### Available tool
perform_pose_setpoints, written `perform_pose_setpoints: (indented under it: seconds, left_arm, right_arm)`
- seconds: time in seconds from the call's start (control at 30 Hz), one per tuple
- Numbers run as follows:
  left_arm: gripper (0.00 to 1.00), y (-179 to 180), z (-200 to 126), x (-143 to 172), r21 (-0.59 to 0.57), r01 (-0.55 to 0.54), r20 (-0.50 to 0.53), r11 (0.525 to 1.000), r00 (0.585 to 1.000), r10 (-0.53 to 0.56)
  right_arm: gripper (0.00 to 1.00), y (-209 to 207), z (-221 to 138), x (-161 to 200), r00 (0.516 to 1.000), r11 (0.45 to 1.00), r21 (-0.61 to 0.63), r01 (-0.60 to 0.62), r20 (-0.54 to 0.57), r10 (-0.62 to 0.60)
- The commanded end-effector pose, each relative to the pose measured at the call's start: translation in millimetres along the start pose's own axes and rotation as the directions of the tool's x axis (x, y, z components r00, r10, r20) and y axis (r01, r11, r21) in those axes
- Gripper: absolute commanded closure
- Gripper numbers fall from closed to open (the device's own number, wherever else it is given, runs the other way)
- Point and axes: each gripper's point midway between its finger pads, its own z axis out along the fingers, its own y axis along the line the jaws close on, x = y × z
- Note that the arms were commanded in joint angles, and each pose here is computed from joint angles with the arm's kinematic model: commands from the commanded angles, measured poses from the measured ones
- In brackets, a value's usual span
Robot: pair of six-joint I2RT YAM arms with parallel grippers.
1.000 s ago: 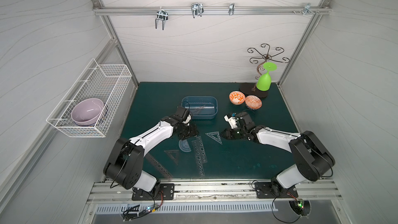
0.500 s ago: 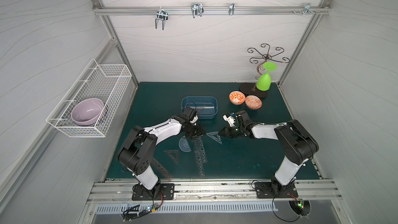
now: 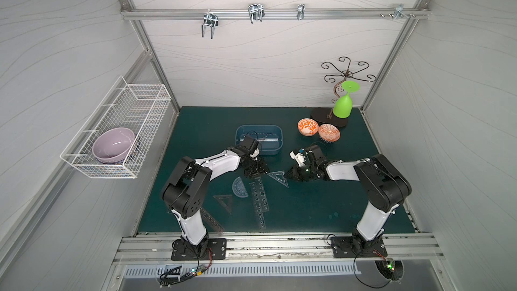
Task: Put the scattered rulers into the storage box
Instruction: Pick up the ruler from the center of the board.
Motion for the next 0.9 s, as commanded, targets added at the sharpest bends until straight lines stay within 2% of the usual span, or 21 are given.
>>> perform_pose_setpoints:
  seconds: [0.0, 0.87]
  left_arm:
    - [0.43, -9, 0, -9, -0.001, -0.03, 0.014, 1.0, 0.999, 0.03]
    - [0.43, -11, 23, -7, 0.011, -0.035, -0.033, 0.999, 0.999, 0.035]
  right_arm:
    - [0.9, -11, 4, 11, 1.0, 1.0, 0.028, -0.003, -0.028, 0.004]
    - [0.91, -40, 4, 26, 0.997, 0.989, 0.151, -0.01, -0.068, 0.021]
